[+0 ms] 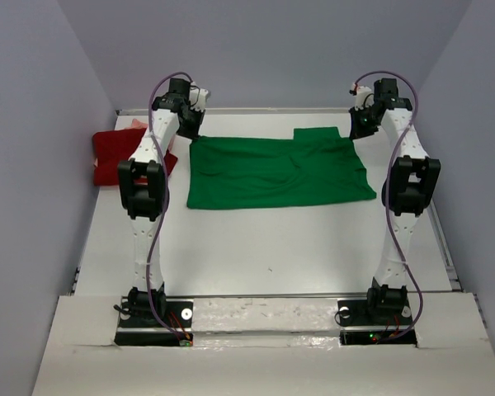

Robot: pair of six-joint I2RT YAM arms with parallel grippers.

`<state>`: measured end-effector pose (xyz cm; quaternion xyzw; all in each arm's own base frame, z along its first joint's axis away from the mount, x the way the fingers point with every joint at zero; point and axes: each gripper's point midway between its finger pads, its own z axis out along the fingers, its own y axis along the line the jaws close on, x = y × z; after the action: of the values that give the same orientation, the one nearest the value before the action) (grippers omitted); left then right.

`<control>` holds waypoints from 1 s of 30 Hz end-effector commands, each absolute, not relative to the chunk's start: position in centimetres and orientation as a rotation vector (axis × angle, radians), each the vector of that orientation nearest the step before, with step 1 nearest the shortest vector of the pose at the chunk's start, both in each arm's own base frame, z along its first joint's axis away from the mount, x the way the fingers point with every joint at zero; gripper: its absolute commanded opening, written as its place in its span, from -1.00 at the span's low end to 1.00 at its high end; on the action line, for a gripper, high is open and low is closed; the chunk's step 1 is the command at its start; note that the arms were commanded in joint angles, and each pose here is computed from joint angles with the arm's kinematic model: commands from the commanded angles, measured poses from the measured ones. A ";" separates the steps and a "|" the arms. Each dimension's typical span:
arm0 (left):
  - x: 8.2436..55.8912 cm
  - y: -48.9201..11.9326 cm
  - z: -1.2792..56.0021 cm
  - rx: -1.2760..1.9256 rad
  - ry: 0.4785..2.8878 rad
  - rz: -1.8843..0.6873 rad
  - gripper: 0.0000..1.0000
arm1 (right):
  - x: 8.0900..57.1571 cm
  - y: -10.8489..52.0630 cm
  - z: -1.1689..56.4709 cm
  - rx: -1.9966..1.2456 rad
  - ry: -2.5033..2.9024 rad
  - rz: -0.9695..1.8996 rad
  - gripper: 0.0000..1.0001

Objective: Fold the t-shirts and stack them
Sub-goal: Fold the other side of the tshirt into a rectangle

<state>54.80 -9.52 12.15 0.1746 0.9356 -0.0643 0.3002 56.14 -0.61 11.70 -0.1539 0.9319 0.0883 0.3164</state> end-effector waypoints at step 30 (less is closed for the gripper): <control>48.6 -8.2 16.0 0.542 2.507 -0.130 -1.00 | 51.1 -3.3 17.1 -0.507 2.443 0.006 -1.00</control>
<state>49.73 -8.47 12.35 0.1882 0.9461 -0.0539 0.2579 52.23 -2.49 14.00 -0.1869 0.9351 0.0260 0.3001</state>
